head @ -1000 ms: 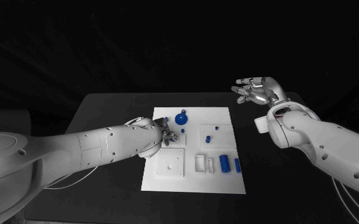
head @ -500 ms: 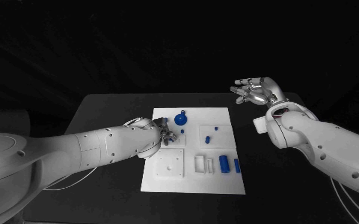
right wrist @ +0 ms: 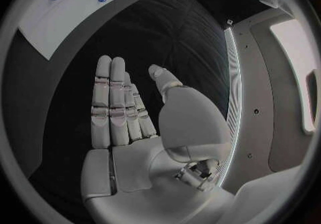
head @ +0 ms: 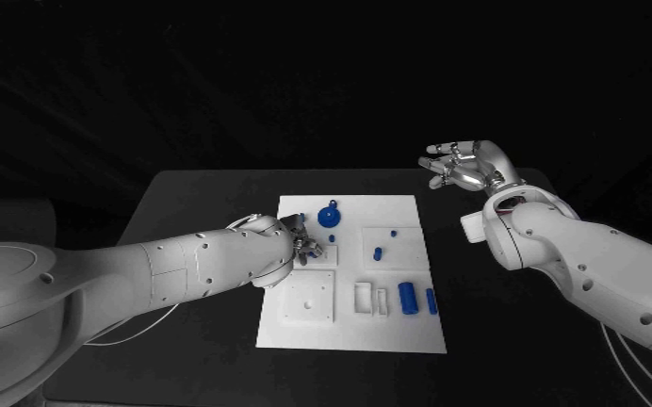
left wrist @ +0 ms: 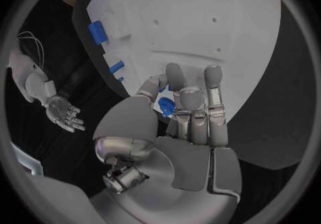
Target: Assemble the parts on the task board
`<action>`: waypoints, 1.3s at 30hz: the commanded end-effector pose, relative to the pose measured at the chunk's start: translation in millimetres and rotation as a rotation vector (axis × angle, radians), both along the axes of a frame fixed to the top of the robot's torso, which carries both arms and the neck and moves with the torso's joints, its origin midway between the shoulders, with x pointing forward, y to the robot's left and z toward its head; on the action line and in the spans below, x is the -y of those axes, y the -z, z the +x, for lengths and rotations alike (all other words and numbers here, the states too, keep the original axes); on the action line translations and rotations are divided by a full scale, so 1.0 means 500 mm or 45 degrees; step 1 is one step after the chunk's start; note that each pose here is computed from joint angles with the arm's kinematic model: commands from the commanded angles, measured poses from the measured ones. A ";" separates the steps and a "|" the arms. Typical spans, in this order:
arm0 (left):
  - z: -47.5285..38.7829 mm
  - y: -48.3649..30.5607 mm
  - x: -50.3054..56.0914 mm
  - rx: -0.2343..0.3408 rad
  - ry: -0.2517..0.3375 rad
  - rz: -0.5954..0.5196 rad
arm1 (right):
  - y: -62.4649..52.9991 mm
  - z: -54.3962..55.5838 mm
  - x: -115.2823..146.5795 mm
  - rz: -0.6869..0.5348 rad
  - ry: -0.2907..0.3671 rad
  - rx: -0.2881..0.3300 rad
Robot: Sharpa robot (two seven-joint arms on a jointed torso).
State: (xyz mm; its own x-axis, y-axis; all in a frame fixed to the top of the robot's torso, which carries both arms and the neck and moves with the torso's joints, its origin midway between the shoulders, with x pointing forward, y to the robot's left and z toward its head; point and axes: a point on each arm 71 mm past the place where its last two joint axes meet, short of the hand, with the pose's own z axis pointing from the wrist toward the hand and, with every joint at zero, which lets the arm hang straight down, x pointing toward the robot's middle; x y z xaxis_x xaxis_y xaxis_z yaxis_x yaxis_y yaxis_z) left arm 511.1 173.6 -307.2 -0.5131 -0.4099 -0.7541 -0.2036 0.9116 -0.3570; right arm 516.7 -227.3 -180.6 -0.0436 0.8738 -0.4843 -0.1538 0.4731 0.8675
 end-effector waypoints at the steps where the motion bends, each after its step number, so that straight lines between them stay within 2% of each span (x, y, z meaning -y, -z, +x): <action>1: -0.003 0.004 0.005 -0.024 0.028 0.007 | 0.000 0.000 -0.004 0.001 -0.024 -0.002; 18: -0.006 0.009 -0.004 -0.069 0.031 0.019 | 0.002 0.001 -0.005 0.001 -0.025 -0.008; 39: 0.002 0.010 0.005 -0.077 0.029 0.021 | 0.003 0.002 -0.009 0.002 -0.032 -0.017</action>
